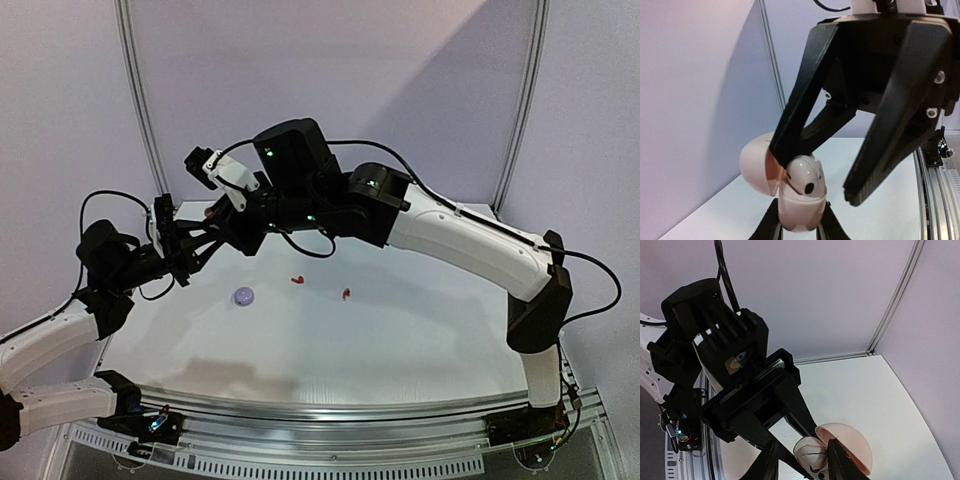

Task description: Insert the wireless bluetooth earbuds into the charging case

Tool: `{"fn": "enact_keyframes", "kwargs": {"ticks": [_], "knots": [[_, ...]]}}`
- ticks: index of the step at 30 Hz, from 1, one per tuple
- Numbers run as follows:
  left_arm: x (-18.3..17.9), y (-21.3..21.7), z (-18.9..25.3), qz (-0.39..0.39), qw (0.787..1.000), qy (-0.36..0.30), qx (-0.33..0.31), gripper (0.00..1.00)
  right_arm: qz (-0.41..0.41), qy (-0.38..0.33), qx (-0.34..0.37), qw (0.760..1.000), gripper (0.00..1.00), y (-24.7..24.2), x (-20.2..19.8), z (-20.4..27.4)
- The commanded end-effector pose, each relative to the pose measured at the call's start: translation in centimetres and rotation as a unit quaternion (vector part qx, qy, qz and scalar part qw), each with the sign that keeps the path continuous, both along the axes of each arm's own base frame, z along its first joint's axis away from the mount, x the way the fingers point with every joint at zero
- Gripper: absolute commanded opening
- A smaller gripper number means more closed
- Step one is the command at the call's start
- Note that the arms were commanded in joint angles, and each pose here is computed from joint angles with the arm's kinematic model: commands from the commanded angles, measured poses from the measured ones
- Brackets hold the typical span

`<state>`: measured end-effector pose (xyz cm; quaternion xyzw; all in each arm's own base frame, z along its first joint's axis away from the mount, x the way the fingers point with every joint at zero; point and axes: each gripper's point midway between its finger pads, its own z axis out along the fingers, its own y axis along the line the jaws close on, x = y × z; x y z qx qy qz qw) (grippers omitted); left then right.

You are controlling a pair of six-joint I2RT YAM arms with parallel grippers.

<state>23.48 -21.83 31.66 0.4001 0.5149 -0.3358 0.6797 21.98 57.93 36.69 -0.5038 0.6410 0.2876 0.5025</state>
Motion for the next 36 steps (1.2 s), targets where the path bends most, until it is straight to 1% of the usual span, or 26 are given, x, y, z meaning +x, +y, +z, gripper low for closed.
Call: {"fn": "enact_keyframes", "kwargs": {"ticks": [1, 3, 5, 8, 11, 13, 14, 16, 19, 21, 23, 24, 26, 28, 33, 36], "knots": [[-0.4, -0.2, 1.3, -0.008, 1.000, 0.006, -0.019, 0.00, -0.017, 0.001, 0.003, 1.000, 0.35, 0.3, 0.7, -0.1], [0.1, 0.0, 0.3, 0.001, 0.999, 0.040, -0.024, 0.00, -0.012, 0.002, 0.025, 1.000, 0.38, 0.3, 0.5, 1.5], [0.5, 0.1, -0.9, 0.008, 0.997, 0.071, -0.023, 0.00, -0.008, 0.004, 0.062, 0.998, 0.39, 0.2, 0.1, 3.8], [0.7, 0.2, -2.3, 0.017, 0.995, 0.099, -0.017, 0.00, -0.003, 0.002, 0.121, 0.993, 0.40, -0.8, -0.4, 8.0], [0.7, 0.3, -2.7, 0.021, 0.995, 0.093, -0.009, 0.00, -0.011, 0.011, 0.158, 0.987, 0.40, -1.9, -0.2, 10.5], [0.4, 0.2, -2.5, 0.013, 0.998, 0.064, 0.007, 0.00, -0.027, 0.039, 0.169, 0.984, 0.40, -2.6, 1.0, 10.5], [-0.1, 0.0, -2.4, 0.003, 0.999, 0.032, 0.022, 0.00, -0.046, 0.052, 0.164, 0.984, 0.40, -3.0, 1.9, 9.8], [-1.3, -0.5, -2.4, -0.017, 0.995, -0.063, 0.070, 0.00, -0.097, 0.090, 0.154, 0.979, 0.40, -3.9, 4.2, 8.0], [-1.9, -0.7, -3.6, -0.020, 0.972, -0.180, 0.148, 0.00, -0.139, 0.125, 0.114, 0.976, 0.41, -4.3, 5.8, 4.4], [-1.7, -0.6, -4.5, -0.013, 0.954, -0.231, 0.189, 0.00, -0.137, 0.148, 0.090, 0.975, 0.41, -3.6, 5.7, 1.9], [-1.5, -0.5, -5.2, -0.006, 0.937, -0.271, 0.222, 0.00, -0.108, 0.172, 0.075, 0.976, 0.41, -2.4, 4.9, 0.2], [-1.3, -0.5, -5.5, 0.001, 0.928, -0.291, 0.235, 0.00, -0.081, 0.188, 0.070, 0.976, 0.41, -1.7, 4.0, -0.4], [-0.7, -0.3, -5.6, 0.019, 0.912, -0.320, 0.255, 0.00, -0.065, 0.209, 0.051, 0.974, 0.41, -0.8, 3.5, -2.5], [0.2, 0.1, -5.2, 0.047, 0.903, -0.336, 0.265, 0.00, -0.061, 0.224, 0.029, 0.972, 0.41, -0.4, 3.2, -4.4], [1.2, 0.7, -5.0, 0.080, 0.900, -0.330, 0.273, 0.00, -0.014, 0.252, -0.016, 0.967, 0.40, 0.1, 1.1, -7.6], [1.7, 0.9, -5.0, 0.093, 0.904, -0.316, 0.272, 0.00, -0.001, 0.249, -0.041, 0.968, 0.39, -0.4, -0.2, -8.5]]}}
